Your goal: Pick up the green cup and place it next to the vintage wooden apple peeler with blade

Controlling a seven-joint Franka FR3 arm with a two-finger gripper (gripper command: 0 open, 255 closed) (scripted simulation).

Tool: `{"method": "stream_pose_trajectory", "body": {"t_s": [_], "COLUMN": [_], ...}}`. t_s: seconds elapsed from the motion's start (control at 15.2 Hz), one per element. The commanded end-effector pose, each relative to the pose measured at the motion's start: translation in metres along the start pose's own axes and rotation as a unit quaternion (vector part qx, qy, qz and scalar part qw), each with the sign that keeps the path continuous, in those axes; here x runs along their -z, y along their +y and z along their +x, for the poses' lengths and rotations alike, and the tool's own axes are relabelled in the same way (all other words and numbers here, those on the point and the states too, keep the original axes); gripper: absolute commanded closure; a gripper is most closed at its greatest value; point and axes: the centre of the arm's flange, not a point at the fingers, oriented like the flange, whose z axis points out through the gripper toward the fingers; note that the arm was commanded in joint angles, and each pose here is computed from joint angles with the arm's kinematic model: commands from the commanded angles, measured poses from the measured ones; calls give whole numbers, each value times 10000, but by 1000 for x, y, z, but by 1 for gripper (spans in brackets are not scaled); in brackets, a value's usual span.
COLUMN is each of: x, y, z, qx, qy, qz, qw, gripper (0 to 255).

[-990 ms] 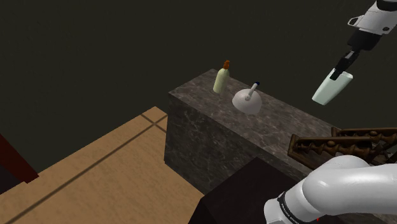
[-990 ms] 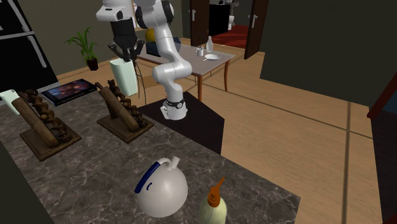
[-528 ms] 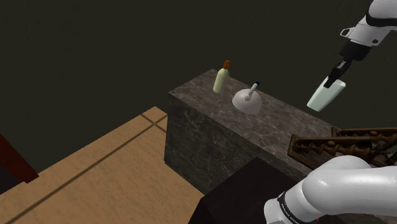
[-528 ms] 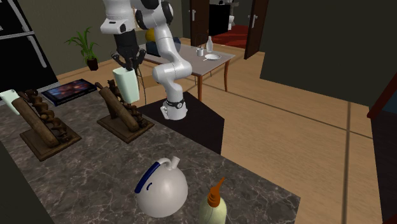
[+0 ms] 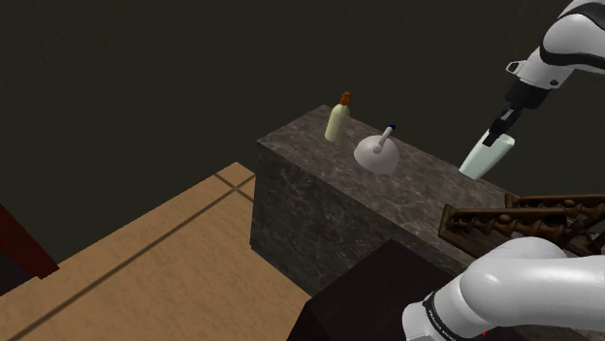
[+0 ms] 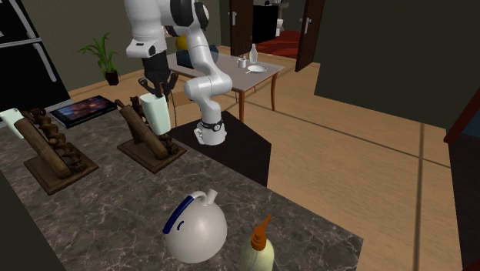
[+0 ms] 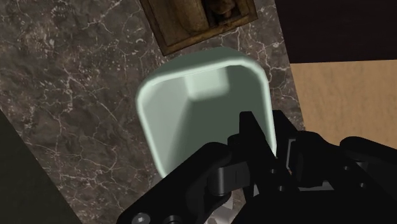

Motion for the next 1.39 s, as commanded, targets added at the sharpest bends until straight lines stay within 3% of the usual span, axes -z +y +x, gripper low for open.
{"method": "stream_pose_trajectory", "body": {"t_s": [0.0,1.32], "x": [-10,-116], "y": [0,1], "z": [0,3], "qx": [0,0], "qy": [3,3], "qz": [-3,-3], "qw": [10000,10000], "gripper": [255,255]}}
